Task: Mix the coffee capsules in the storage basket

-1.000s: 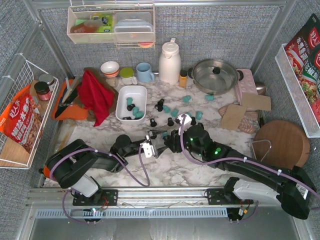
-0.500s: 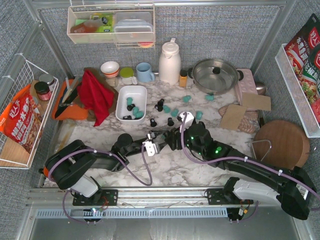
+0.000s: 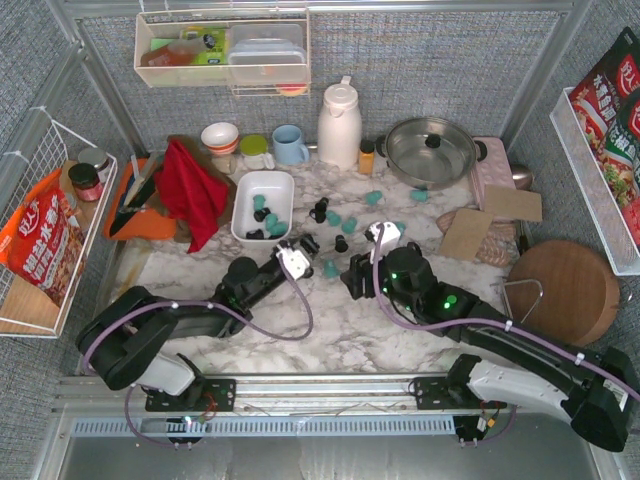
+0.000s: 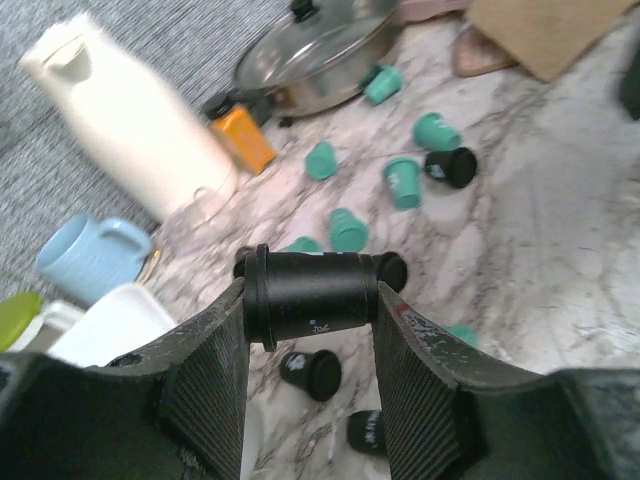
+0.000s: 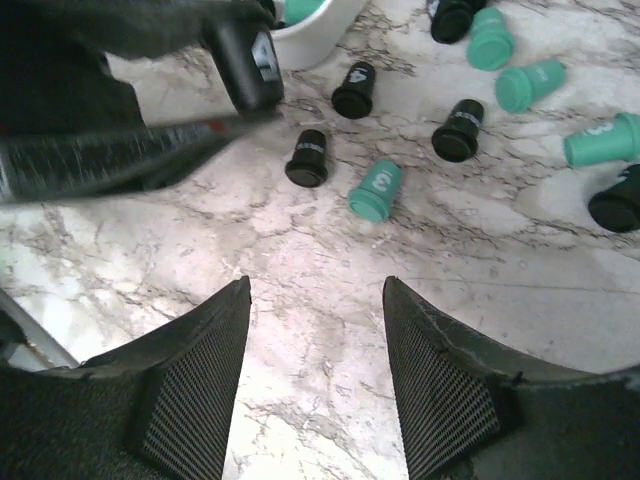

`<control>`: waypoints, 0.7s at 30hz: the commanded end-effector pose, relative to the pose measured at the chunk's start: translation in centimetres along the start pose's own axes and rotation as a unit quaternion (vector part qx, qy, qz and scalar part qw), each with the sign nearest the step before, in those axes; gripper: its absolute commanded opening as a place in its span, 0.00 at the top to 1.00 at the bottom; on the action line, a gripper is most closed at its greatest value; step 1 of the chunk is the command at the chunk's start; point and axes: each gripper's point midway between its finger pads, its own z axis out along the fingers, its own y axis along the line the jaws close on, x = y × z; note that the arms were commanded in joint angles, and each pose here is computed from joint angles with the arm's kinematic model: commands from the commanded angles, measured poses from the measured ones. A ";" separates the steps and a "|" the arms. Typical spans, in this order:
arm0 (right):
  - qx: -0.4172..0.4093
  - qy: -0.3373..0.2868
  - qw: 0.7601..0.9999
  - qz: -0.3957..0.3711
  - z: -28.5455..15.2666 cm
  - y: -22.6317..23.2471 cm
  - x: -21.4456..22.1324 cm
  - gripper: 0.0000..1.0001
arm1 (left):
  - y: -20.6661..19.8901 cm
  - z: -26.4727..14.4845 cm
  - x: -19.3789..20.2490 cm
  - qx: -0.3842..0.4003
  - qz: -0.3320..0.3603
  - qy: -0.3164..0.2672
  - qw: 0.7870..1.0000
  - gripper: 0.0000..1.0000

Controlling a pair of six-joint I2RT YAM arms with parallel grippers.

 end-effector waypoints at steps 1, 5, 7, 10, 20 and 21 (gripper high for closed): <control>0.039 0.006 0.999 -0.011 -0.4 -1.6 0.3 0.40 | 3.5 -0.3 2.4 -0.065 -0.065 0.078 0.993 0.65; 0.043 0.009 0.999 -0.009 -0.4 -1.9 0.9 0.40 | 7.5 -1.5 5.0 -0.131 -0.126 0.162 0.970 0.66; 0.043 0.009 0.999 -0.009 -0.3 -1.9 1.0 0.40 | 9.4 -2.0 6.0 -0.166 -0.149 0.187 0.957 0.65; 0.045 0.012 0.999 -0.009 0.1 -2.0 1.4 0.39 | 11.4 -1.9 7.5 -0.186 -0.174 0.220 0.942 0.63; 0.038 0.049 0.998 -0.012 0.6 -1.9 3.4 0.39 | 16.0 1.3 13.1 -0.219 -0.241 0.242 0.914 0.54; 0.038 0.054 0.998 -0.013 0.7 -2.0 3.7 0.39 | 16.4 1.6 13.6 -0.222 -0.243 0.244 0.912 0.51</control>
